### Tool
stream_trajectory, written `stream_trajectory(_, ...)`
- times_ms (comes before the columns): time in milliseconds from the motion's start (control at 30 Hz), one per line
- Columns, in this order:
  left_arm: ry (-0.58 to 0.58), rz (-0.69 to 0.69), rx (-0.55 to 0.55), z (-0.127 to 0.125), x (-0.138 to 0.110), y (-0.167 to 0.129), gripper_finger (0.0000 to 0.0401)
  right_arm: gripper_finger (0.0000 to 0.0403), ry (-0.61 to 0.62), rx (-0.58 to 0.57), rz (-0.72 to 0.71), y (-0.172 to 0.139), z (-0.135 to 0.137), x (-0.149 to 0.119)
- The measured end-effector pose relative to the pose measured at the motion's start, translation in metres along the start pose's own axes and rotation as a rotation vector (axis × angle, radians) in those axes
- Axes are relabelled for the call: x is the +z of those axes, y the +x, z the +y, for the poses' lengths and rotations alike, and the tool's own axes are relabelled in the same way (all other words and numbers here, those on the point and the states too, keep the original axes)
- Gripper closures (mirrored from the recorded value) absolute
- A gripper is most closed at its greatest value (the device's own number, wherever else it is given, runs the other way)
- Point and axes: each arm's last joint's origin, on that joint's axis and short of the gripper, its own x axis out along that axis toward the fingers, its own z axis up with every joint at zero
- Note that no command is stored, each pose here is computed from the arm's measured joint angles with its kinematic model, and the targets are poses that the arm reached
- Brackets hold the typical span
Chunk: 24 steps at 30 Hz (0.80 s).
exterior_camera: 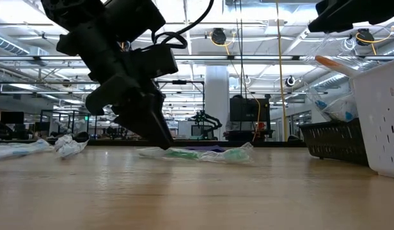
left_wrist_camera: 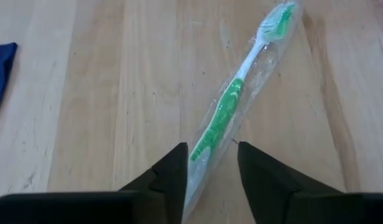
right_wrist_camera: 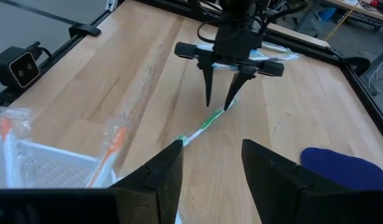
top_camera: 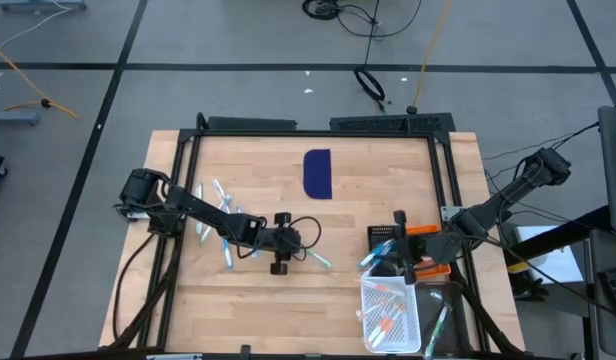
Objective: Pick & Place Toothbrushes
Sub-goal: Put the green toothbrush into the black bin
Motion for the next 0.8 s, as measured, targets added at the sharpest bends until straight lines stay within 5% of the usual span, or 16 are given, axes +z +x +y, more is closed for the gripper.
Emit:
stream_trajectory(167,0.050,0.046,0.021,0.002,-0.004,0.000,0.0230,0.0248,0.007,-0.014,0.005,0.001,-0.003,0.000)
stream_trajectory(433,0.028,0.078,0.042,0.008,-0.010,0.010,0.0249,0.0248,0.009,-0.018,0.011,0.002,-0.004,-0.001)
stream_trajectory(800,-0.004,0.065,0.040,0.008,-0.009,0.012,0.0386,0.0248,0.005,-0.017,0.018,0.002,-0.004,-0.001)
